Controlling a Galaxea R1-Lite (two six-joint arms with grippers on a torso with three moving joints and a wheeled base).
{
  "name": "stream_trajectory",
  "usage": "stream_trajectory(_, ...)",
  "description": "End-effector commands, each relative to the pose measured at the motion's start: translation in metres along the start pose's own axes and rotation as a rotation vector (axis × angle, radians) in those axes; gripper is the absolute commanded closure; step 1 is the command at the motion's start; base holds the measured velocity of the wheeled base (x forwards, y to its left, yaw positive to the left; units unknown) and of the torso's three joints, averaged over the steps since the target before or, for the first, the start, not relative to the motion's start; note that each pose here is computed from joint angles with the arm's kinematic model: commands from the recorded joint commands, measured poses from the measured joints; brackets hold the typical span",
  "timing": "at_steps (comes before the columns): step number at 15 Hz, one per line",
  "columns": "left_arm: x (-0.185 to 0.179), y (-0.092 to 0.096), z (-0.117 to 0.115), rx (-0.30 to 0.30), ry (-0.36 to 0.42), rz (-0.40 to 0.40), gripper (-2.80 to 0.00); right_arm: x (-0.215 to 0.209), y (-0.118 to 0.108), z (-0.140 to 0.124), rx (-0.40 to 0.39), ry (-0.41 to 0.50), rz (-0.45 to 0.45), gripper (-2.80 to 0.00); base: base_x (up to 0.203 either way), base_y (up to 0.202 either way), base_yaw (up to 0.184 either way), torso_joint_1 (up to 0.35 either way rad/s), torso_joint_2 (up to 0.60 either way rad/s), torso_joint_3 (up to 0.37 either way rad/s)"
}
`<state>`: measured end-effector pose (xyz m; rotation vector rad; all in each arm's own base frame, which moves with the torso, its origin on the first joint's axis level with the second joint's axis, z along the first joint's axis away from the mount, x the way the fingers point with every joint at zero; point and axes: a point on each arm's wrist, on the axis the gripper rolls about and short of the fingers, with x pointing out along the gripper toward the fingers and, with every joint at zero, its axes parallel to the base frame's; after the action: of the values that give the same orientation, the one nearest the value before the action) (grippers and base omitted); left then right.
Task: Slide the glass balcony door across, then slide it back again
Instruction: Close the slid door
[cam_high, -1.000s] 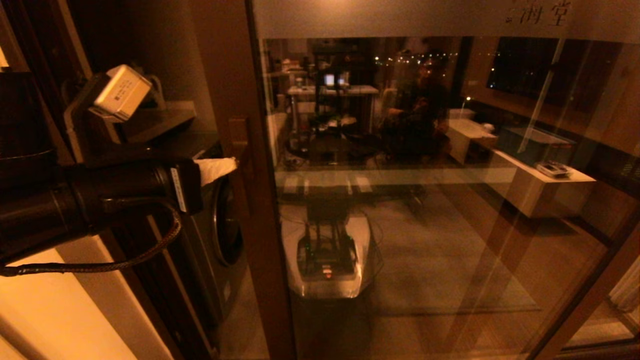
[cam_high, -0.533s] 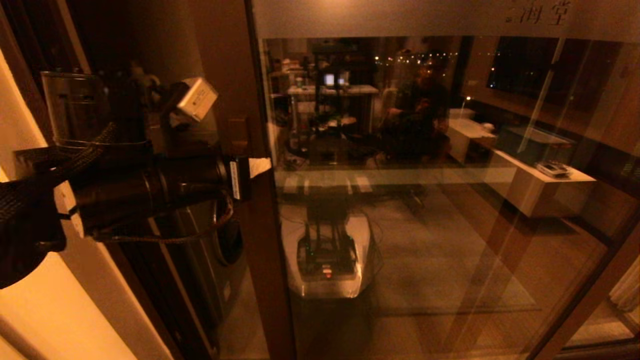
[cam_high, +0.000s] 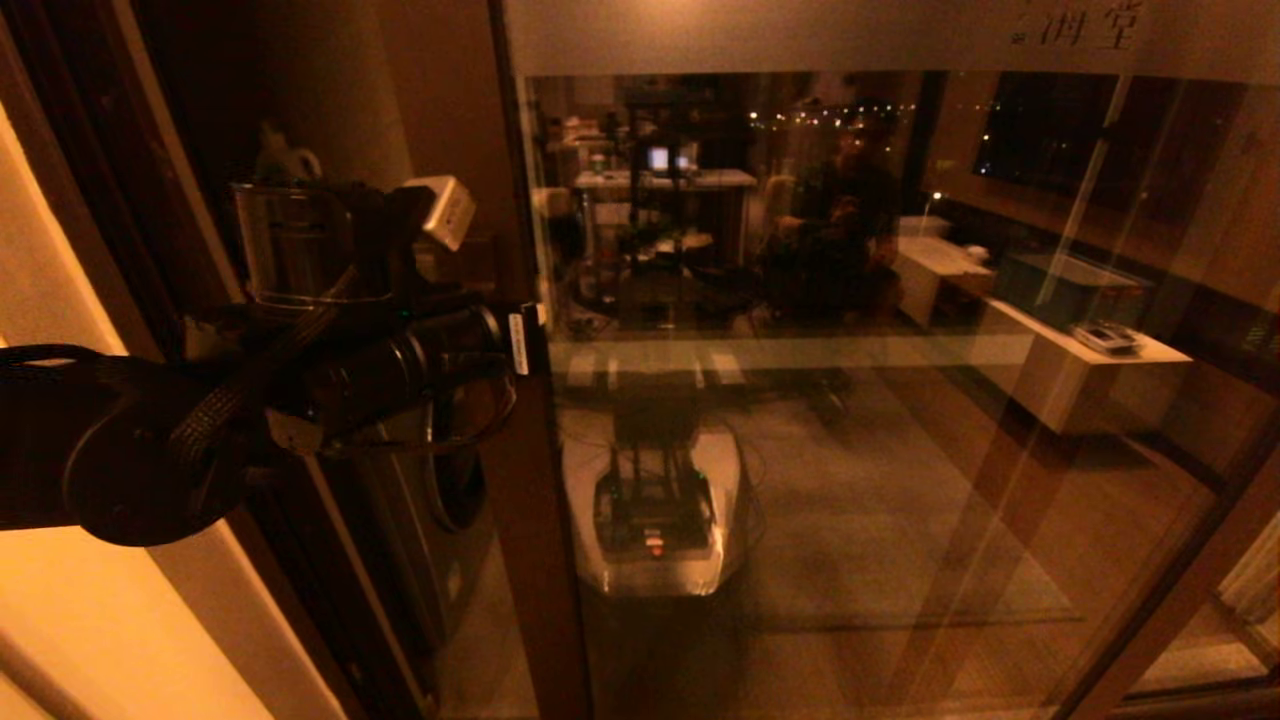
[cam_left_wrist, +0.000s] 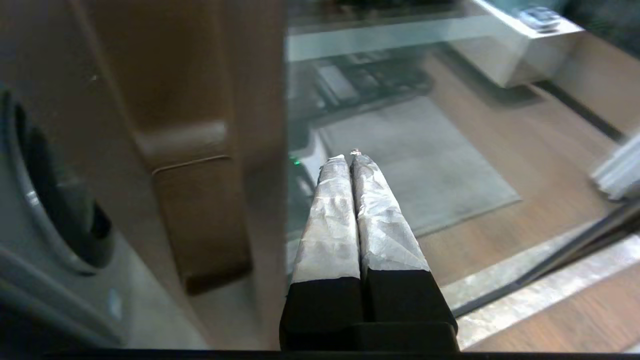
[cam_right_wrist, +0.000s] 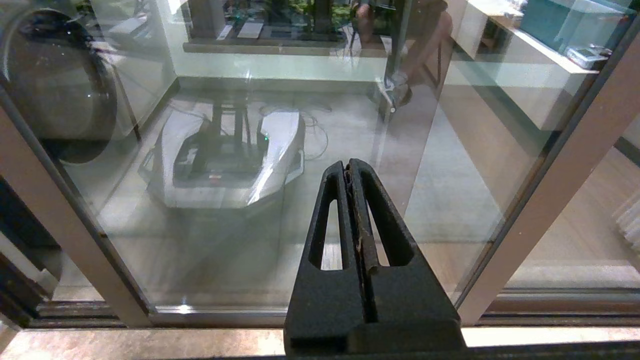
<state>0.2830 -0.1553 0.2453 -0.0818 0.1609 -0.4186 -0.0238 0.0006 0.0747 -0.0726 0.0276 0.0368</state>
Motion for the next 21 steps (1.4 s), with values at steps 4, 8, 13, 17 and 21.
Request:
stream_trajectory(4,-0.004,0.001,0.001,0.0,-0.007,0.007,0.0,0.0,0.0,0.0,-0.001,0.002,0.0,0.0,0.0,0.0,0.0,0.0,0.0,0.0)
stream_trajectory(8,-0.012,0.009,-0.001,0.015,0.003,0.033,0.0,0.0,0.0,0.0,-0.001,0.002,0.001,0.0,0.0,0.0,0.0,0.0,0.0,0.0)
stream_trajectory(13,-0.012,0.023,0.0,0.015,-0.001,0.077,0.0,0.0,0.0,0.0,-0.001,0.002,0.001,0.0,0.0,0.0,0.0,0.0,0.0,0.0)
stream_trajectory(17,-0.012,0.029,0.0,0.013,-0.002,0.096,0.0,0.0,0.0,0.0,-0.001,0.002,0.001,0.0,0.0,0.0,0.0,0.0,0.0,0.0)
stream_trajectory(21,-0.013,0.036,0.0,0.015,0.001,0.117,0.0,0.0,0.0,0.0,-0.001,0.002,0.001,0.0,0.0,0.0,0.0,0.0,0.0,0.0)
